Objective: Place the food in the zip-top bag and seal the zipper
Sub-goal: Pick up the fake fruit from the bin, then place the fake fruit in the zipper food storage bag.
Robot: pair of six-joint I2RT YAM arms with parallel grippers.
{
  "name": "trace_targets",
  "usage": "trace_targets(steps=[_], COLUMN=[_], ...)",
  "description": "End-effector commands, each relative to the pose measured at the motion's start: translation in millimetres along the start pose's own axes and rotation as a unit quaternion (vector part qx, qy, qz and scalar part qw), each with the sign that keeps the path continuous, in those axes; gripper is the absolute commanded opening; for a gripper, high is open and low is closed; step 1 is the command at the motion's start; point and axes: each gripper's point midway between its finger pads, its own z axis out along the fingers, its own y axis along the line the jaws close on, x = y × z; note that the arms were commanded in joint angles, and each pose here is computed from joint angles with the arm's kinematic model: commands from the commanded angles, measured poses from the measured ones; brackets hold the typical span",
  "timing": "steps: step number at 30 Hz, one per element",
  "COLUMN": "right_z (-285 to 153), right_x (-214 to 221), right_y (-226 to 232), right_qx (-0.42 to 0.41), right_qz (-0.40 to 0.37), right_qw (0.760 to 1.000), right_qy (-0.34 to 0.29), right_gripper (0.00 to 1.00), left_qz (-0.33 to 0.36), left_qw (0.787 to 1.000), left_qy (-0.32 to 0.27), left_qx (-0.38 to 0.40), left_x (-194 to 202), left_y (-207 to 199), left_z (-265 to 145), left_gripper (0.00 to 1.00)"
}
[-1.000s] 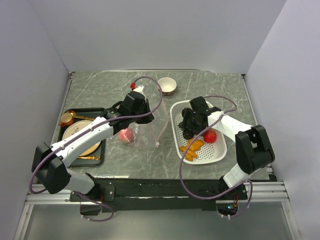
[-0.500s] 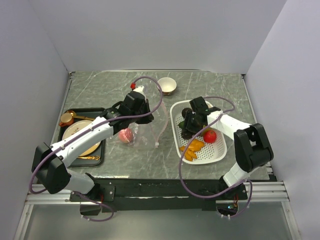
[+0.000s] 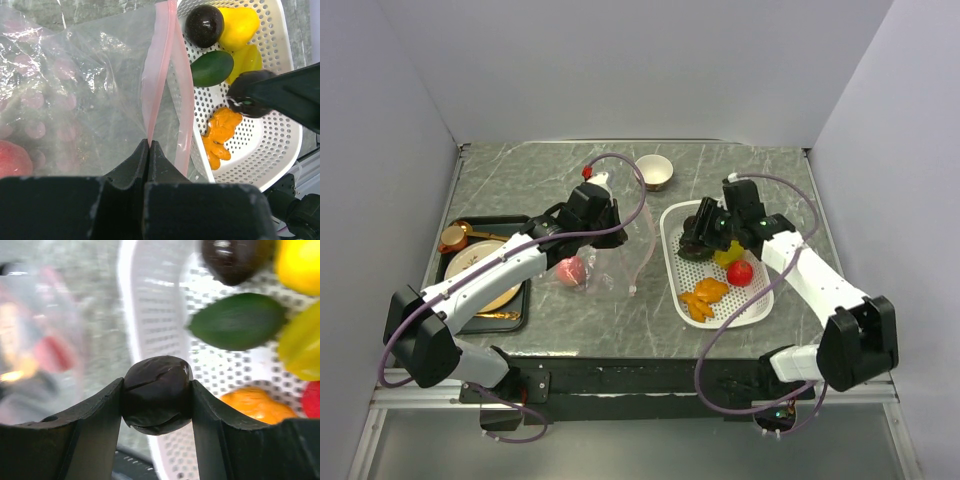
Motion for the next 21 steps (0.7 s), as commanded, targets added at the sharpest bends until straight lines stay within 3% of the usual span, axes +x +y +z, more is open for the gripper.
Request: trace_targets(steps=[1,5,21], right_z=[-32,-46,-32], right_x=[-30,-32,-11], right_y=[60,90,135], right_qx=[-0.137,-0.202,-0.208], right_qz=[0.013,0.013,-0.065], right_qw=[0.989,0.977,0.976], right_qy=[-0.054,-0.066,-0.019], right_gripper=[0.34,0.33,0.36], left_qz=[0.003,-0.003,0.021], left_qw=[1.0,1.0,0.999], left_qy=[-0.014,-0.012,-0.002], left_qx=[0.016,0.02,0.04], left_x=[-12,-11,-11], left_y=[-9,-11,-19], left_z=[-9,-6,-9], left_gripper=[0.01,0.01,0.01])
